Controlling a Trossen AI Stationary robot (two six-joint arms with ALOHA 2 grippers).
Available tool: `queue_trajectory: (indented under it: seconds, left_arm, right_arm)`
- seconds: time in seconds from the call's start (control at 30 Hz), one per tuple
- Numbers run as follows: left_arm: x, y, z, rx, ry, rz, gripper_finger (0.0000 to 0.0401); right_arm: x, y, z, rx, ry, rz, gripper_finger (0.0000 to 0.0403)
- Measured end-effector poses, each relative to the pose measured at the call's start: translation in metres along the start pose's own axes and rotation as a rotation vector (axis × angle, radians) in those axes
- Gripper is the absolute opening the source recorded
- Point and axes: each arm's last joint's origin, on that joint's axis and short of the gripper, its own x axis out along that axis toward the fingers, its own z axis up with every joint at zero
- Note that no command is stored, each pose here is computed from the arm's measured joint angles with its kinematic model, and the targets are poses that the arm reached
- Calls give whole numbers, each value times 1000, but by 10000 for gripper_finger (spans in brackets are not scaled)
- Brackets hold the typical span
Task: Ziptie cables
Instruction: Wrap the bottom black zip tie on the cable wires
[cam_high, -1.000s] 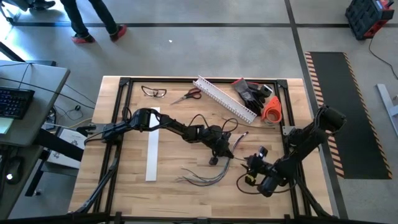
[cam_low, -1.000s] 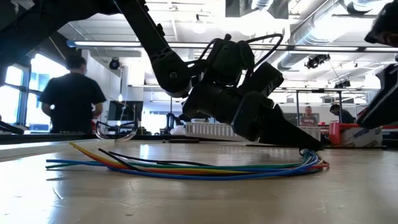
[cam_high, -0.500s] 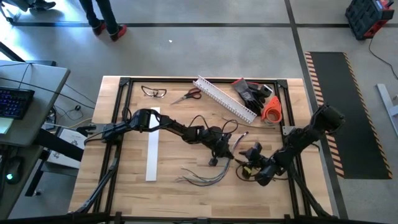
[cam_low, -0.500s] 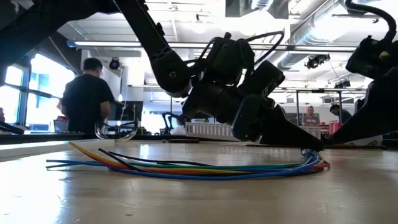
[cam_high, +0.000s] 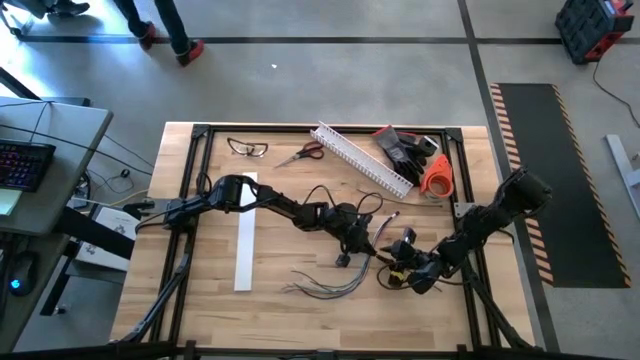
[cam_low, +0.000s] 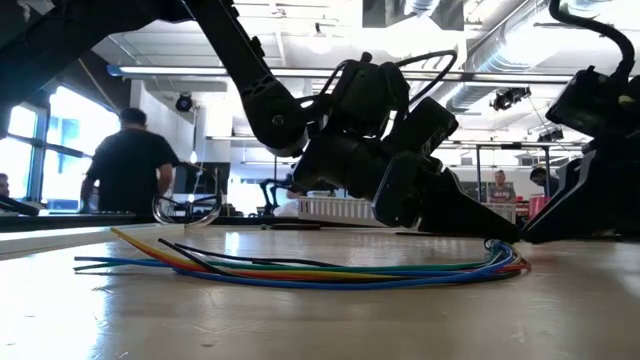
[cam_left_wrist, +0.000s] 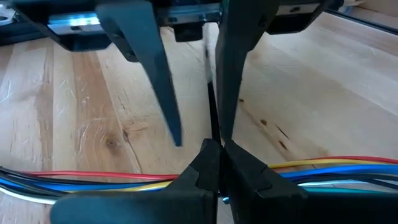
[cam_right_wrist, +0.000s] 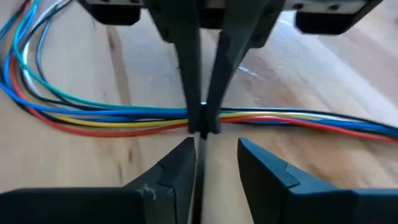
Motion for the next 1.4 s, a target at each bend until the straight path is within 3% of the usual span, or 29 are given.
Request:
queue_trajectory:
  seconds: [0.4,0.83,1.03,1.27,1.4]
  left_arm:
    - [0,0,0,-1,0,0,0]
    - [0,0,0,-1,-2,-9,0]
    - [0,0,0,-4,-2,-9,0]
    - [0,0,0,-7,-3,-11,5]
    - [-1,0,1,-19,2,-18,42]
  right_arm:
    - [5,6,-6,17,-16,30,21]
    - [3,6,-8,39,-39,12,60]
    - [2,7,-8,38,-37,16,8]
    - [0,8,-10,22,-55,16,1]
    - [-1,8,-10,17,-55,16,0]
